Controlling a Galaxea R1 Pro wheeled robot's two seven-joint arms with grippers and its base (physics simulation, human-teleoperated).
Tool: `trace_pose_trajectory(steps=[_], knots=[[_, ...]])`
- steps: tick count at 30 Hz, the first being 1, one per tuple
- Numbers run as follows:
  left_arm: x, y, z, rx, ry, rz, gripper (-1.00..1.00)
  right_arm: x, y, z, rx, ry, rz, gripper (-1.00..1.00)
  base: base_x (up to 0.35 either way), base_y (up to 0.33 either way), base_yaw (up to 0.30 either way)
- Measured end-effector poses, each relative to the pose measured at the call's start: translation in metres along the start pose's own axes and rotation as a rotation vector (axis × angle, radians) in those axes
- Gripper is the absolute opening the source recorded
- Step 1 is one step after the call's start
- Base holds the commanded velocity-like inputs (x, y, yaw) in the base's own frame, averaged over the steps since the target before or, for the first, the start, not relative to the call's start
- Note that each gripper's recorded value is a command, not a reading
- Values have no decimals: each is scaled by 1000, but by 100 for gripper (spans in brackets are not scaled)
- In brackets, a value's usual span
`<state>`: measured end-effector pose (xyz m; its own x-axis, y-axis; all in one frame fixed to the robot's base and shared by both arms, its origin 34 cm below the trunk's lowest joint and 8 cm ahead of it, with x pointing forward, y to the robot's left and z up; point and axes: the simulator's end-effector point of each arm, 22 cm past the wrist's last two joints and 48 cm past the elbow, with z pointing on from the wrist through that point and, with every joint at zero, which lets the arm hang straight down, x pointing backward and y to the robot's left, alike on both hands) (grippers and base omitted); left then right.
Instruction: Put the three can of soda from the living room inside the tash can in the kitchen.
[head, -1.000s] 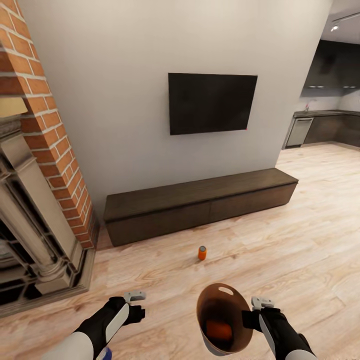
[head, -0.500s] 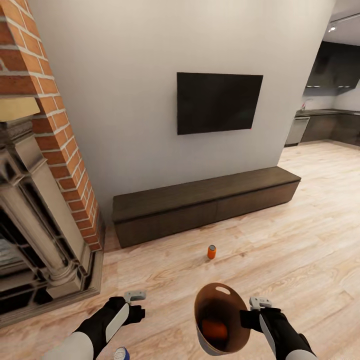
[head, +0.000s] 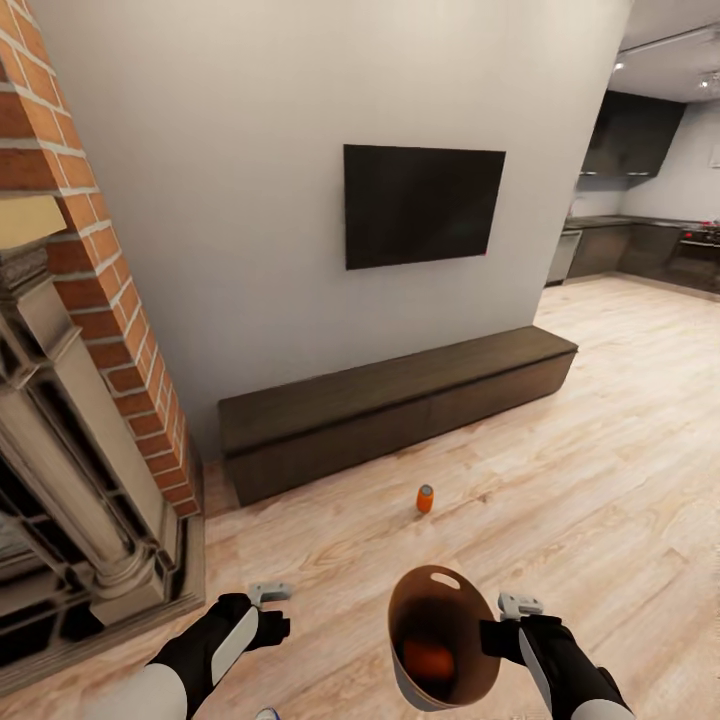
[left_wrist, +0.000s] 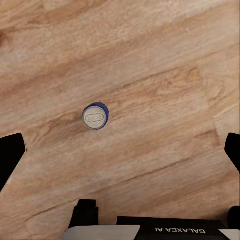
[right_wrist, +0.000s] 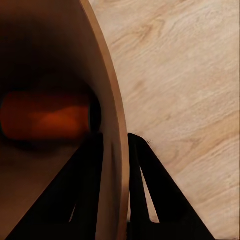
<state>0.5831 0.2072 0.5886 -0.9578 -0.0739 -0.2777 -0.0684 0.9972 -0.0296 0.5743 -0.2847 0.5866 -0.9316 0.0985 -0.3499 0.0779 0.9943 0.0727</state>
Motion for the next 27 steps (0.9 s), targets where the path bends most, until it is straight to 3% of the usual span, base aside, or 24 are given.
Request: trace_pose_trajectory(steps=[9,17,27], knots=[[2,-3,0,-5,-2,42,100,0,0,0,0,-1,1,-100,107,350,-294],[2,-4,0,-6,-2,49,100,0,0,0,-1,0,0,-100,37,332,-194],[2,-4,0,-7,-2,50,100,0,-1,0,3,-1,-4,-100,8,64,-172]])
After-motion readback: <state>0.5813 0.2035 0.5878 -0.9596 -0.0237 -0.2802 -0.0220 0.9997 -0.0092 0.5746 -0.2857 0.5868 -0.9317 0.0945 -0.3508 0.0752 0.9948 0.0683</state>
